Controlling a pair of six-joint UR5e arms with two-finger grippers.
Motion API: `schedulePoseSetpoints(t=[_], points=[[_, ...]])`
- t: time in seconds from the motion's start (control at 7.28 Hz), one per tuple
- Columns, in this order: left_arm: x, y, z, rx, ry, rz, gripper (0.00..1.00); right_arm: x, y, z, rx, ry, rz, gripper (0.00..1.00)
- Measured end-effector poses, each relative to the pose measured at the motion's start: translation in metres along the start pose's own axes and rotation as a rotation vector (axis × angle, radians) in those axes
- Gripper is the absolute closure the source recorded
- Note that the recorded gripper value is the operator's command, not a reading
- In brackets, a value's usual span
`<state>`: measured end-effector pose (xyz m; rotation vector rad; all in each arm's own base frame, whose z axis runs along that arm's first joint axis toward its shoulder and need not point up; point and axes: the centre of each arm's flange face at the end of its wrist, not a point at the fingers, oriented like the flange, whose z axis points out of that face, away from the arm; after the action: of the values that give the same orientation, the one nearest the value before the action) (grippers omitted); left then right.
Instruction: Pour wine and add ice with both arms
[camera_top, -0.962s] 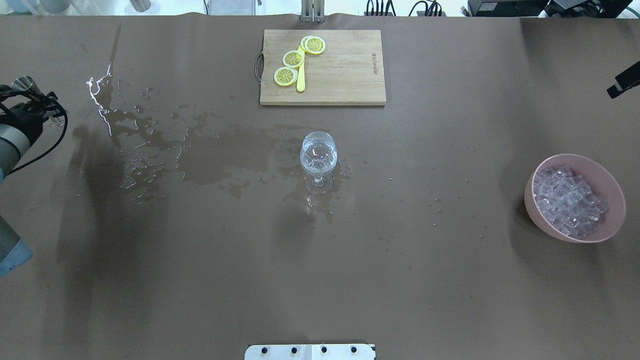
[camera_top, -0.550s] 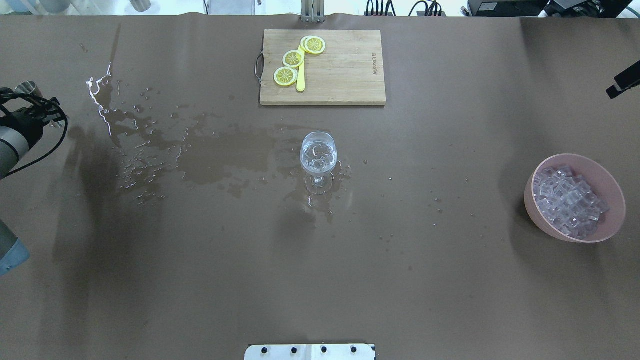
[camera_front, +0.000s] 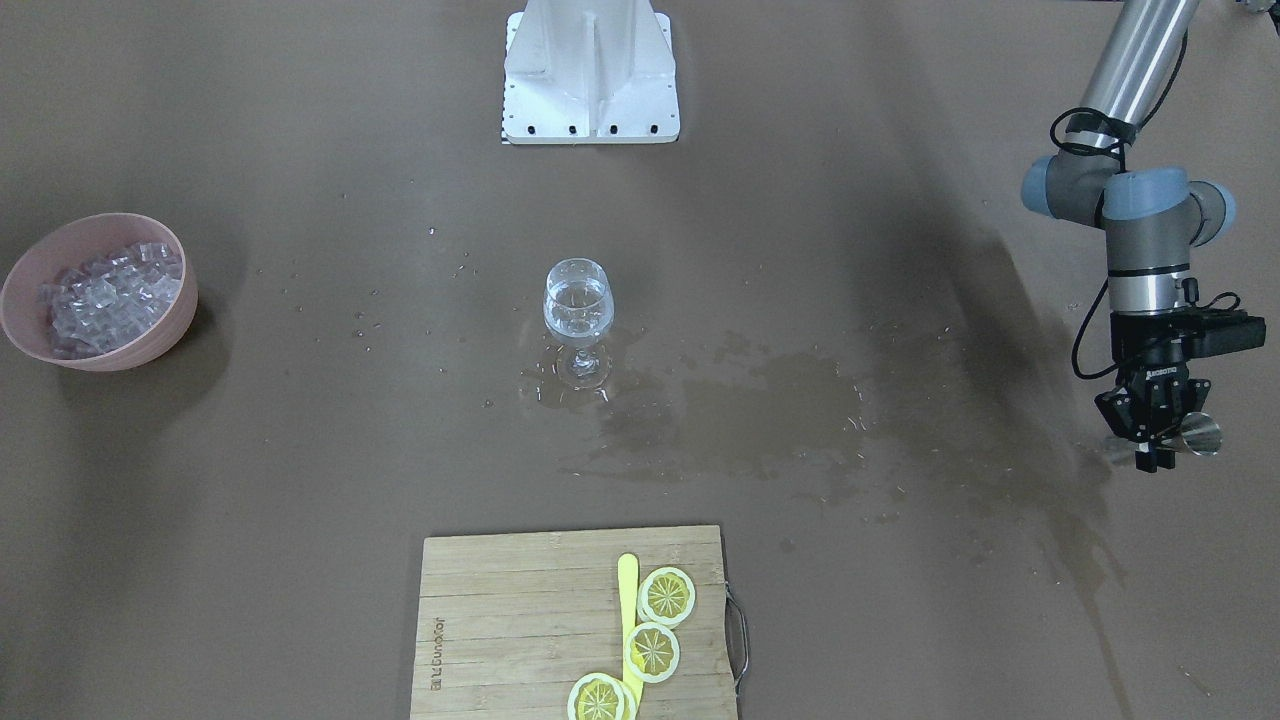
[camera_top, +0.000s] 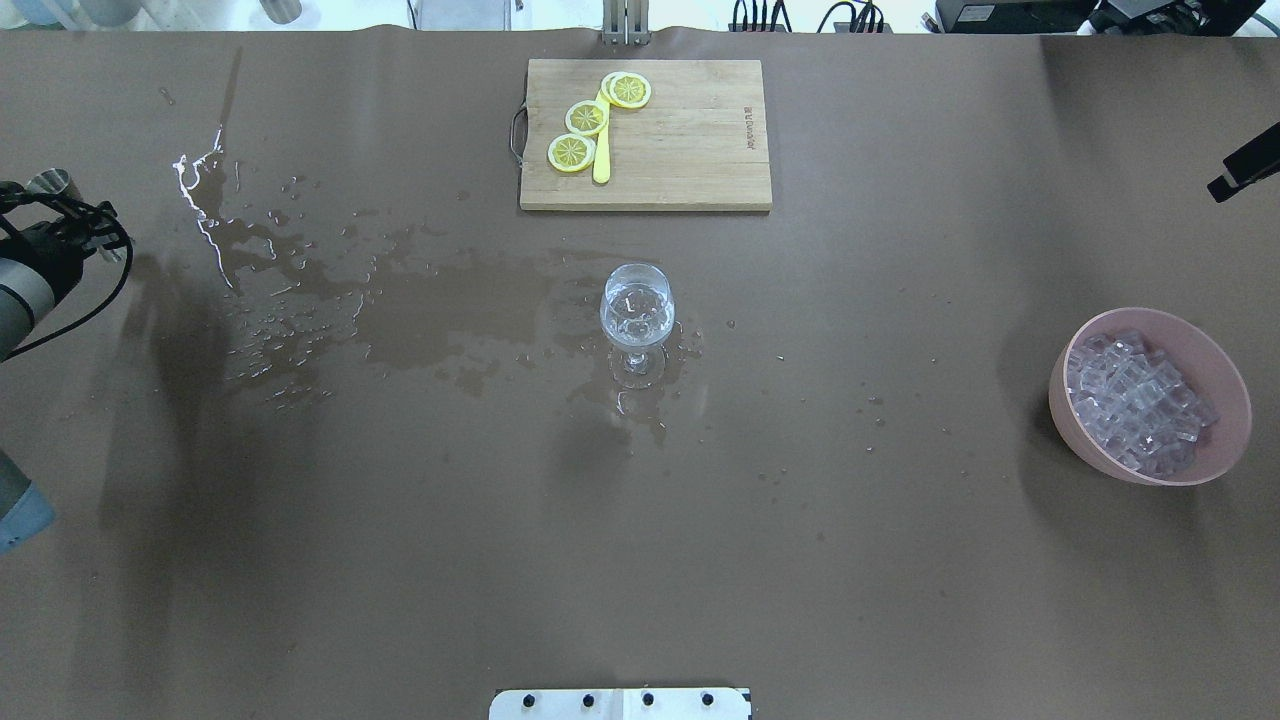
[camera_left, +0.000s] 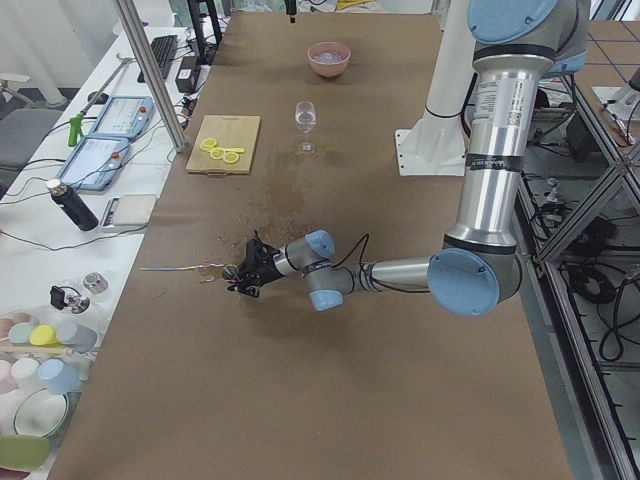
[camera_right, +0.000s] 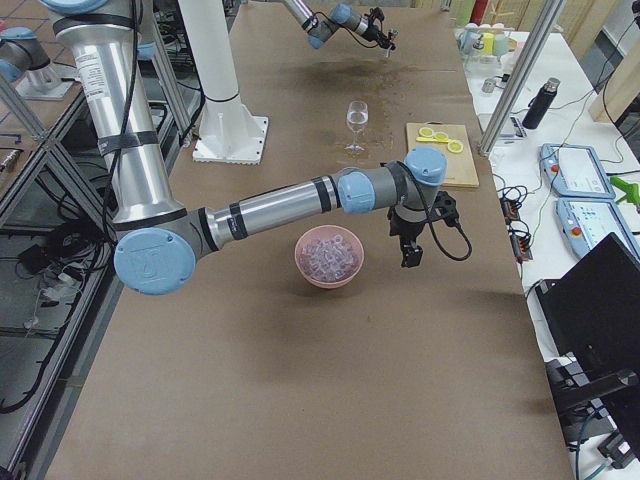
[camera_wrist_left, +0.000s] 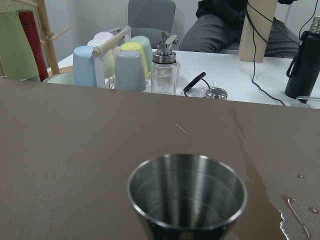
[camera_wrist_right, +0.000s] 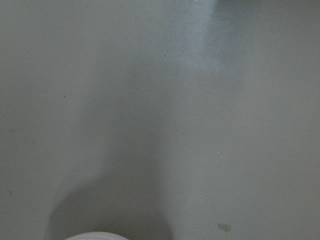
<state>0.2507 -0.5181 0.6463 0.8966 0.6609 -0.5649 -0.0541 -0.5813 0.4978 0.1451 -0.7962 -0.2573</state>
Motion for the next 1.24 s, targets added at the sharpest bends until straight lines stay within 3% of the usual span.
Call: schedulePoseSetpoints(t=[0.14, 0.27, 0.55, 1.24], points=[[-0.001, 0.001, 0.000, -0.002, -0.001, 0.001, 0.34, 0.000, 0.000, 0.000, -0.001, 0.000, 0.000, 0.00], [-0.001, 0.001, 0.000, -0.003, -0.002, 0.002, 0.01, 0.000, 0.000, 0.000, -0.001, 0.000, 0.000, 0.00], [-0.001, 0.002, 0.000, -0.010, 0.000, 0.005, 0.01, 0.000, 0.001, 0.001, -0.002, 0.000, 0.000, 0.00], [-0.021, -0.009, -0.033, -0.135, 0.086, -0.003, 0.01, -0.003, 0.000, -0.002, 0.005, -0.001, -0.003, 0.00]])
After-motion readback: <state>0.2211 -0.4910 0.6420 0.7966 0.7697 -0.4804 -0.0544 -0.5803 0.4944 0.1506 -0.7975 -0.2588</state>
